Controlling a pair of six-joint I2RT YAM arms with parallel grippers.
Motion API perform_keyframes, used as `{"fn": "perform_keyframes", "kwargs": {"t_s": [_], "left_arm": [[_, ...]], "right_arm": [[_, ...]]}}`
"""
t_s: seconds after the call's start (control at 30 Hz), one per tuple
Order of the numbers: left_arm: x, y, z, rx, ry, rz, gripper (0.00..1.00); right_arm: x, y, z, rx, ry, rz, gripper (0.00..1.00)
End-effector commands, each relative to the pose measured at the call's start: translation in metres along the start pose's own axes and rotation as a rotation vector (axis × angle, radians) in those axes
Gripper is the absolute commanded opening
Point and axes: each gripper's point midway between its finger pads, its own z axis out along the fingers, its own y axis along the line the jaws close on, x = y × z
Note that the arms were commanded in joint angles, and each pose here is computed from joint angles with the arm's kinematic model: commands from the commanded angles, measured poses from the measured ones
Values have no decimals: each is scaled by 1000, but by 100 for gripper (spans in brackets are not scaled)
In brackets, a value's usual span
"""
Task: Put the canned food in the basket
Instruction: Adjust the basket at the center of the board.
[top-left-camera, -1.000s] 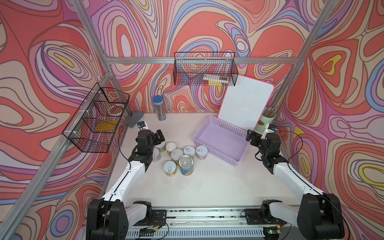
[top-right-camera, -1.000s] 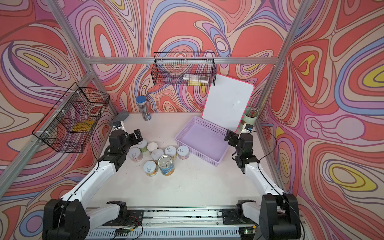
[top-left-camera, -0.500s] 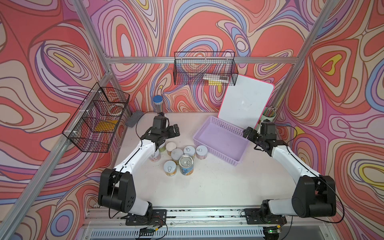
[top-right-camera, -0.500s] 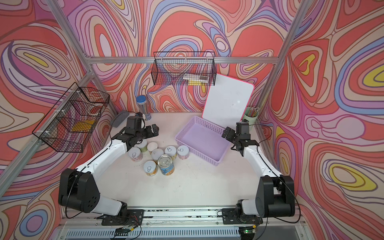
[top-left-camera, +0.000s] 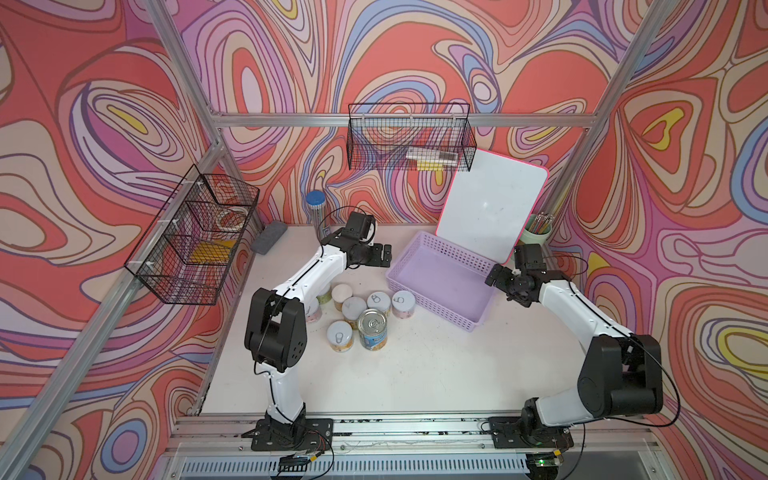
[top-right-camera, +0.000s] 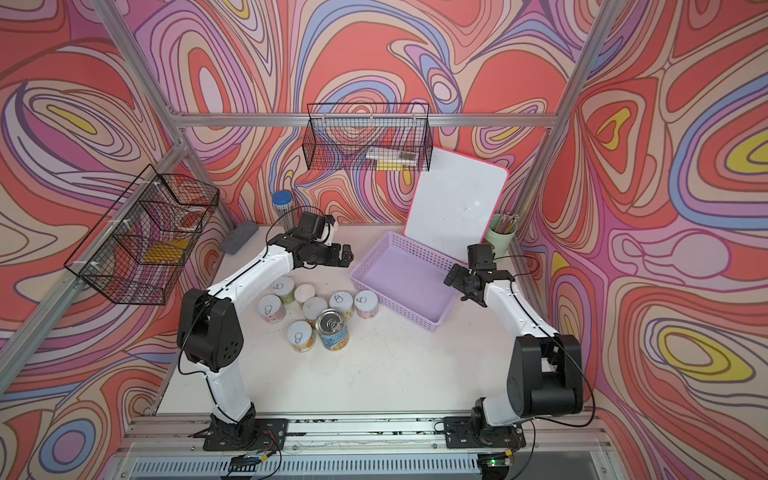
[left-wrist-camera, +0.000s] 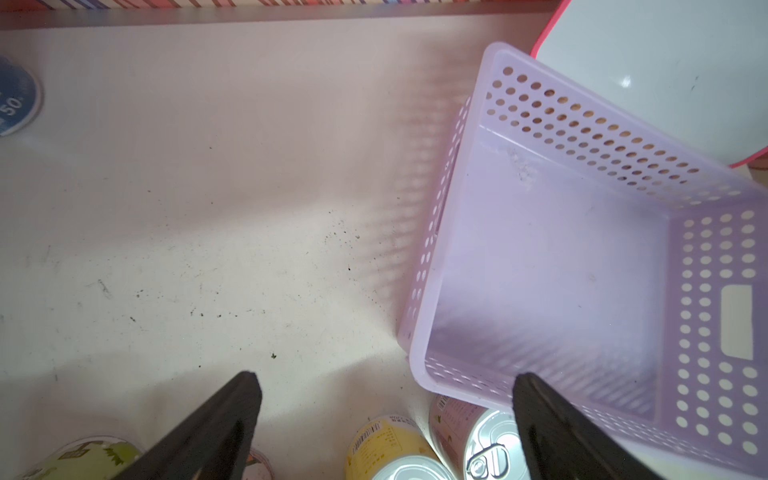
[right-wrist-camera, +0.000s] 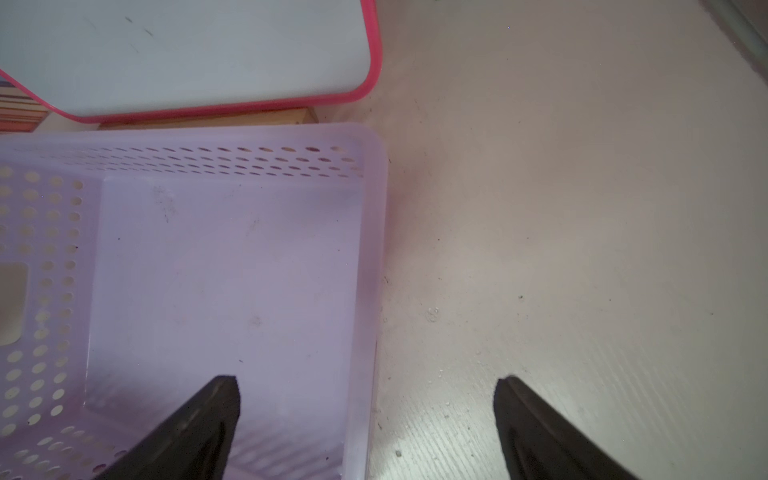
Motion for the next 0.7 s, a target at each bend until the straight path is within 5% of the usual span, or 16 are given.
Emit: {"fn": "perform_keyframes", "kwargs": {"t_s": [0.0,0.67], "left_arm": [[19,-9,13,18,125,60,99],[28,-53,72,154,282,123,90]], "right_arm": [[6,4,2,-12,65,-18,94],[23,5,5,-16,174,-80,81]]}}
